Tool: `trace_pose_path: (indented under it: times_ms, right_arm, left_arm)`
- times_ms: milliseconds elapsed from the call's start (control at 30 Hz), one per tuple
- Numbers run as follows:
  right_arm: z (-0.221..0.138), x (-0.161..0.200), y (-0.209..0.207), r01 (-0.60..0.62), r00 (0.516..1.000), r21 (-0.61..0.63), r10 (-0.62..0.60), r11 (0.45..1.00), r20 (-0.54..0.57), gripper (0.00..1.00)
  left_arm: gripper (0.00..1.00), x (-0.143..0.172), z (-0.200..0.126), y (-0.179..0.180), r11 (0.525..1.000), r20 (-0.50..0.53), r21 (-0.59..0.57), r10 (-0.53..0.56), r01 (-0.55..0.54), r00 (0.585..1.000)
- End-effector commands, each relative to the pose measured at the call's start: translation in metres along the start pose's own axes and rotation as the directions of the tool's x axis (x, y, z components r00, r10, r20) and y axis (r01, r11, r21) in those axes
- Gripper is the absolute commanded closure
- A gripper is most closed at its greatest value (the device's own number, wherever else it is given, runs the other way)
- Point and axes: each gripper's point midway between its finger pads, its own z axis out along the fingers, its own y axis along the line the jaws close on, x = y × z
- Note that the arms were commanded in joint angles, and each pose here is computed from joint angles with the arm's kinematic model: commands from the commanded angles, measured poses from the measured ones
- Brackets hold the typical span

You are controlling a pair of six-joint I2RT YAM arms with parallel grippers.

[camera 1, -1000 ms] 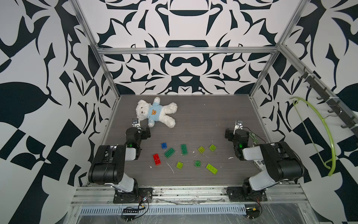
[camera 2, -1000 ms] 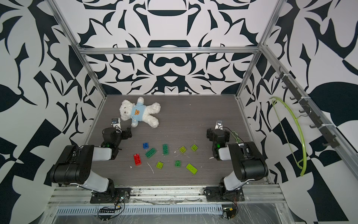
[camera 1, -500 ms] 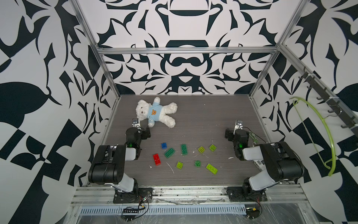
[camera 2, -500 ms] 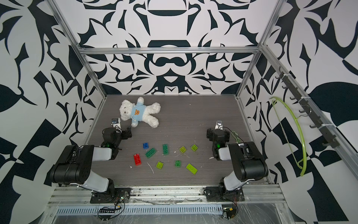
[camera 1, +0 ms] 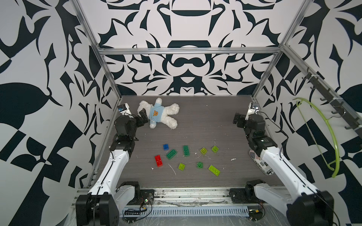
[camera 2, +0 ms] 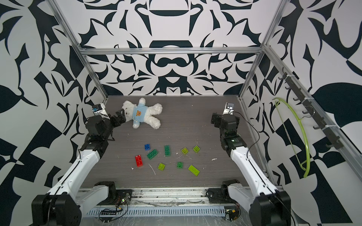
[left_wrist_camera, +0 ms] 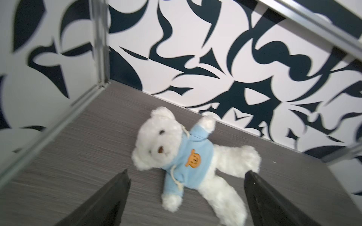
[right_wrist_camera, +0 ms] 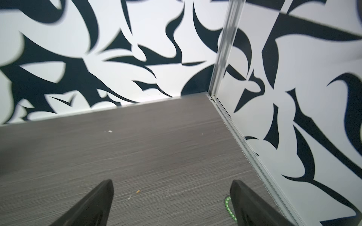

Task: Assemble a carrot with lego
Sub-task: Pick up the lego brick from the center of the board.

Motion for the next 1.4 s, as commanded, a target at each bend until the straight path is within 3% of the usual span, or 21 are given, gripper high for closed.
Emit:
trace_pose_path:
  times_ms: [0,67,133,233,333,400,500,567,667,800,900,1033,1133,1233,1367]
  right_arm:
    - [-0.034,0.045,0.033,-0.018,0.960,-0.189,-0.036,0.982,-0.277,0.02]
    - [-0.054,0.061,0.053,-0.022,0.929,-0.267,-0.079,0.963,-0.362,0.03]
    - [-0.074,0.089,0.078,0.002,0.873,-0.354,-0.174,0.935,-0.455,0.04]
    - [-0.097,0.131,0.099,0.077,0.769,-0.428,-0.327,0.900,-0.550,0.06]
    - [-0.111,0.154,0.119,0.019,0.708,-0.524,-0.381,0.852,-0.594,0.06]
    - [-0.112,0.162,0.129,-0.027,0.696,-0.551,-0.379,0.834,-0.609,0.06]
    - [-0.134,0.183,0.159,-0.103,0.653,-0.670,-0.458,0.736,-0.603,0.13]
    - [-0.144,0.199,0.167,0.006,0.640,-0.722,-0.557,0.692,-0.529,0.13]
    - [-0.151,0.216,0.181,0.160,0.600,-0.785,-0.691,0.598,-0.404,0.17]
    - [-0.162,0.231,0.199,0.224,0.518,-0.861,-0.804,0.456,-0.291,0.20]
    - [-0.163,0.231,0.204,0.313,0.432,-0.879,-0.878,0.360,-0.206,0.20]
    - [-0.157,0.242,0.195,0.422,0.281,-0.874,-0.951,0.242,-0.128,0.20]
    - [-0.161,0.258,0.205,0.413,0.257,-0.897,-0.965,0.156,-0.049,0.21]
    - [-0.158,0.273,0.205,0.411,0.225,-0.904,-0.974,0.116,-0.023,0.23]
    - [-0.151,0.292,0.196,0.419,0.145,-0.906,-0.989,0.062,-0.001,0.24]
  left_arm:
    - [0.01,0.074,-0.016,-0.024,0.985,-0.328,0.050,-0.140,0.166,0.934]
    - [0.02,0.095,-0.029,-0.043,0.987,-0.421,0.074,-0.098,0.142,0.902]
    - [0.03,0.121,-0.044,-0.073,0.981,-0.518,0.171,0.013,0.088,0.855]
    - [0.05,0.171,-0.075,-0.119,0.944,-0.654,0.327,0.196,0.040,0.730]
    - [0.07,0.221,-0.114,-0.149,0.860,-0.661,0.506,0.438,-0.070,0.609]
    - [0.06,0.236,-0.124,-0.147,0.832,-0.650,0.537,0.514,-0.140,0.560]
    - [0.07,0.252,-0.127,-0.143,0.849,-0.703,0.517,0.496,-0.113,0.510]
    - [0.07,0.259,-0.127,-0.138,0.881,-0.747,0.465,0.441,-0.084,0.497]
    - [0.08,0.275,-0.136,-0.136,0.912,-0.829,0.409,0.356,0.032,0.432]
    - [0.12,0.293,-0.146,-0.123,0.950,-0.902,0.295,0.243,0.099,0.356]
    - [0.12,0.290,-0.143,-0.106,0.967,-0.916,0.231,0.178,0.111,0.360]
    - [0.12,0.266,-0.125,-0.080,0.977,-0.902,0.121,0.034,0.177,0.431]
    - [0.13,0.252,-0.116,-0.069,0.978,-0.876,0.090,-0.013,0.189,0.482]
    - [0.12,0.243,-0.111,-0.062,0.981,-0.852,0.074,-0.031,0.180,0.523]
    - [0.12,0.234,-0.108,-0.063,0.980,-0.831,0.080,-0.035,0.180,0.555]
